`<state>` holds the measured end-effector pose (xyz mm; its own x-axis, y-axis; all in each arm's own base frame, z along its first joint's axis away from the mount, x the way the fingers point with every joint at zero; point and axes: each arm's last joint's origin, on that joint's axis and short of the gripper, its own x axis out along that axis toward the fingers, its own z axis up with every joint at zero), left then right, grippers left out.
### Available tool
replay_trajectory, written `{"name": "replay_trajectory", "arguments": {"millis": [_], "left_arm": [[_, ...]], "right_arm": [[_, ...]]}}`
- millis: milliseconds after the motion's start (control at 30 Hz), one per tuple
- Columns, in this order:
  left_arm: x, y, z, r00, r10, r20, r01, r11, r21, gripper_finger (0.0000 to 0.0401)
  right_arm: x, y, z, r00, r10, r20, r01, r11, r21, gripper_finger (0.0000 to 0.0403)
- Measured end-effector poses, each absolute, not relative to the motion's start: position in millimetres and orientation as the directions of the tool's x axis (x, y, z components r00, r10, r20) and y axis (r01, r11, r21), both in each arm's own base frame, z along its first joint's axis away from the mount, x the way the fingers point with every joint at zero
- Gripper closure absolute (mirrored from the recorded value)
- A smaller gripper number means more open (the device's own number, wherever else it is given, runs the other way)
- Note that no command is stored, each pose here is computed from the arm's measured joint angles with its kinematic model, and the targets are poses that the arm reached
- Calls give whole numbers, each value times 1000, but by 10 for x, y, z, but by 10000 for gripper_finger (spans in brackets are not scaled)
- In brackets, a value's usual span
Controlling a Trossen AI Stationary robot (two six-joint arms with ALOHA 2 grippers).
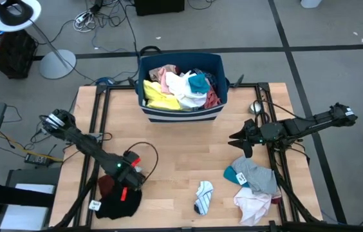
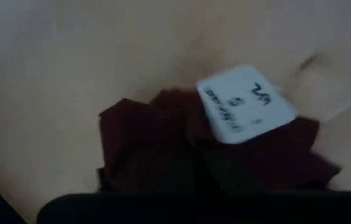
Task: Sort clothes
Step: Put the red underwear into the blue laundry bin
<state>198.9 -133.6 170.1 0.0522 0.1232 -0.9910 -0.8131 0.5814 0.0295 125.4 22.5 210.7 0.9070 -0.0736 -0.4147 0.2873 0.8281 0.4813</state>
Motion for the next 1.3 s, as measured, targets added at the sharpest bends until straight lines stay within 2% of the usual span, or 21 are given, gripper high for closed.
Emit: {"name": "replay_trajectory", "arguments": {"millis": [400, 767, 1000, 1300], "left_arm": [[2025, -1099, 2645, 254, 333, -908, -782, 623, 10, 401], [2106, -912, 3694, 466, 484, -741, -718, 696, 3, 401], [2225, -492, 4204, 530, 557, -639, -697, 715, 44, 401], [2395, 202, 4836, 701, 564, -437, -636, 772, -24, 401]], "right_arm": [[1266, 218, 2084, 896, -108, -432, 313, 842, 439, 210], [1270, 216, 2080, 893, -119, -433, 319, 848, 424, 210], [1273, 214, 2079, 892, -129, -432, 326, 847, 420, 210], [1277, 212, 2081, 893, -138, -429, 329, 850, 411, 210]]}}
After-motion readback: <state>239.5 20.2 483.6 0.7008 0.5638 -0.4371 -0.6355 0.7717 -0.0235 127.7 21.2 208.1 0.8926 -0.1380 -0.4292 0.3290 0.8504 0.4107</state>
